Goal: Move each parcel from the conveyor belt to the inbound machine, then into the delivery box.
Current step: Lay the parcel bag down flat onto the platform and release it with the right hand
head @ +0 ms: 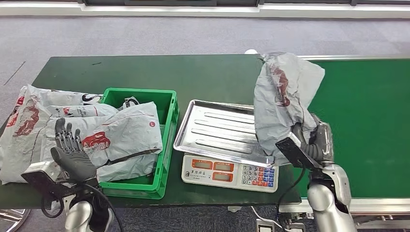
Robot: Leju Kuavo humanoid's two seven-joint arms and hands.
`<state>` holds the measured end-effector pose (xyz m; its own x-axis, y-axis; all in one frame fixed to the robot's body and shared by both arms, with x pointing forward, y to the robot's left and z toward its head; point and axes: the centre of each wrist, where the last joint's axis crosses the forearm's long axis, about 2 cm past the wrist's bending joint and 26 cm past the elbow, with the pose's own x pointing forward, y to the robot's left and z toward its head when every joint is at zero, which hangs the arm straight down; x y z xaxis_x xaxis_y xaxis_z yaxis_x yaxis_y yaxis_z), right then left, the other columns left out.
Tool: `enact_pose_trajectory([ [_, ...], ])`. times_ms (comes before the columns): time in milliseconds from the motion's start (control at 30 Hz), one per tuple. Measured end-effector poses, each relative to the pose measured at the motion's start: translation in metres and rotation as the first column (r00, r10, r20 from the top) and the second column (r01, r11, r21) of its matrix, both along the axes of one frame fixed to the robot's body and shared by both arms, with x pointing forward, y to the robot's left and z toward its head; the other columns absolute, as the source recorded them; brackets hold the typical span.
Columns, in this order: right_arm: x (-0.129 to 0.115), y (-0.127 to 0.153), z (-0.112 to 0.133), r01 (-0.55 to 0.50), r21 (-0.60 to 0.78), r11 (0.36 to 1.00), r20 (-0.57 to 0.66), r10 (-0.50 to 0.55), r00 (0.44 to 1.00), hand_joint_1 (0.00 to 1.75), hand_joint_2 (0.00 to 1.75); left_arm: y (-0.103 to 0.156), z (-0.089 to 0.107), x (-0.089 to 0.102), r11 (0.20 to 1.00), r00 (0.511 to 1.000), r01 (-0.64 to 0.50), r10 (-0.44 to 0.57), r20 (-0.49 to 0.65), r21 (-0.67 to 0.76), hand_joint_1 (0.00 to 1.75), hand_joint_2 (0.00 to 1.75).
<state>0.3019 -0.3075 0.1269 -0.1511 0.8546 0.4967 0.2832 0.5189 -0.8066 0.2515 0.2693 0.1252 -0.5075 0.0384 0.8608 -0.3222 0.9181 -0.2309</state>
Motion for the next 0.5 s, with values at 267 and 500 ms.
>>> enact_pose_trajectory([
  [267, 0.016, 0.026, -0.016, -0.068, 0.04, 0.997, -0.106, 0.072, 0.992, 1.75, 1.75, -0.009, -0.001, 0.005, 0.999, 0.998, 0.042, -0.042, -0.036, -0.009, 0.0, 0.0],
  [500, 0.017, 0.032, -0.022, -0.075, 0.052, 0.996, -0.134, 0.081, 0.988, 1.75, 1.75, -0.012, -0.003, 0.005, 0.998, 0.997, 0.055, -0.055, -0.046, -0.009, 0.0, 0.0],
])
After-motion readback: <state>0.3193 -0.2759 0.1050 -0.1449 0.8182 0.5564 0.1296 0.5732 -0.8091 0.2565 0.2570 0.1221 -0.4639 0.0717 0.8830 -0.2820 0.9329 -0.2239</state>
